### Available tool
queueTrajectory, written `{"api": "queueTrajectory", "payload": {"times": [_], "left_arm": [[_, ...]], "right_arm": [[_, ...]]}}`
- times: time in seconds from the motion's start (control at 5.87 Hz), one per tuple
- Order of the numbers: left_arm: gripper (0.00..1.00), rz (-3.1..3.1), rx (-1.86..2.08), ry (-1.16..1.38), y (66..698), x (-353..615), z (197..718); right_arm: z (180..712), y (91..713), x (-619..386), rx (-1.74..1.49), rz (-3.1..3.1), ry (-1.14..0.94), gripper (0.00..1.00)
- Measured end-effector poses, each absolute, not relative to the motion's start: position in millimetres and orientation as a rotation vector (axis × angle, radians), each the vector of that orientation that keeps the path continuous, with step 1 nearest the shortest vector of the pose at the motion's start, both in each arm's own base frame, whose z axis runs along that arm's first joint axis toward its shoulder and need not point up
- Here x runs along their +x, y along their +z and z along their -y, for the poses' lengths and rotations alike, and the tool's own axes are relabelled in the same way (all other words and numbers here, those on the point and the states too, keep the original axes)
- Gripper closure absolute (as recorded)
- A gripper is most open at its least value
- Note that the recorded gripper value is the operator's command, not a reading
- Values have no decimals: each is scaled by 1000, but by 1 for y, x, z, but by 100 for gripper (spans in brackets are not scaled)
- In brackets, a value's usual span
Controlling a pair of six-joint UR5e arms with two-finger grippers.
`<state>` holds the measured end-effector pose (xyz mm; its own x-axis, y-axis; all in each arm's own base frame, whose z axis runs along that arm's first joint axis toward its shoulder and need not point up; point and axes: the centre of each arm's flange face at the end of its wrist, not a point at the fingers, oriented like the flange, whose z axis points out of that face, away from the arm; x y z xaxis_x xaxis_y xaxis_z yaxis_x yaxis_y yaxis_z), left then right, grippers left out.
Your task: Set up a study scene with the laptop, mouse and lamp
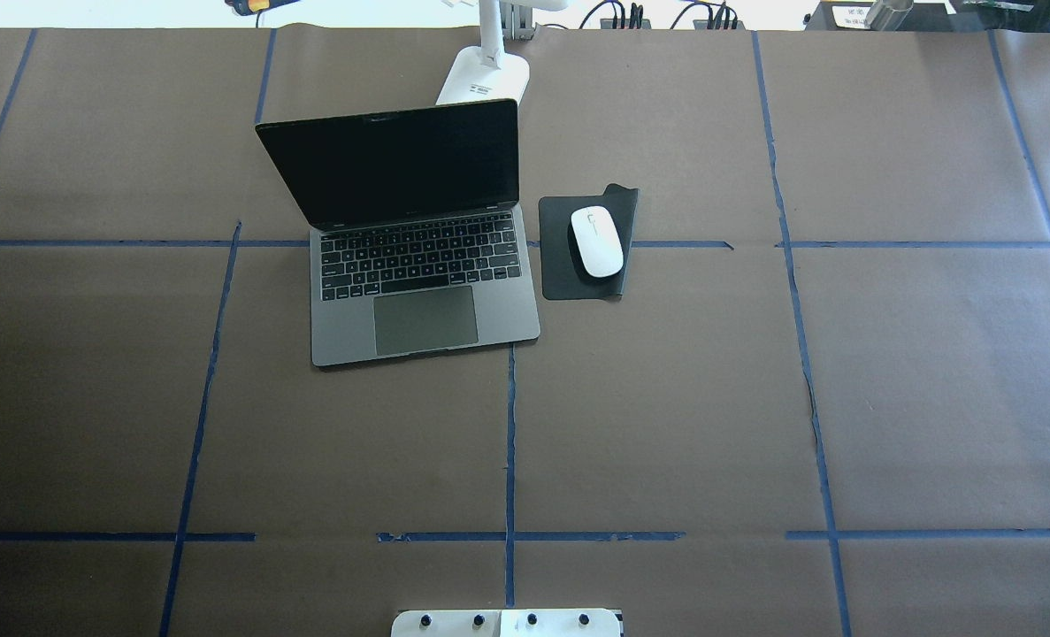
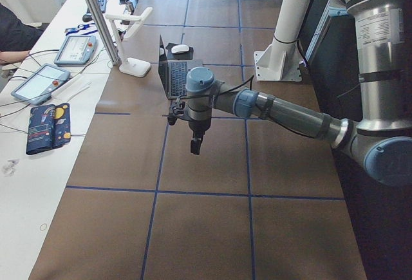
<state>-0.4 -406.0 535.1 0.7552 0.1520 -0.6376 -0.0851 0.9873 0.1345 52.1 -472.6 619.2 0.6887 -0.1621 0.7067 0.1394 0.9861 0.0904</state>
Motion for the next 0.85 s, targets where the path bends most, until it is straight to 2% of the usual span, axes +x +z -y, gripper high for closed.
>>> {"api": "queueTrajectory", "payload": {"times": [0.34,0.85], "left_arm": [[0,-711,97,141,589,-54,385],[0,-791,24,108,642,-64,377]], "right_arm": [[474,617,52,33,794,-169,0],[475,616,51,38,795,-169,0]]}}
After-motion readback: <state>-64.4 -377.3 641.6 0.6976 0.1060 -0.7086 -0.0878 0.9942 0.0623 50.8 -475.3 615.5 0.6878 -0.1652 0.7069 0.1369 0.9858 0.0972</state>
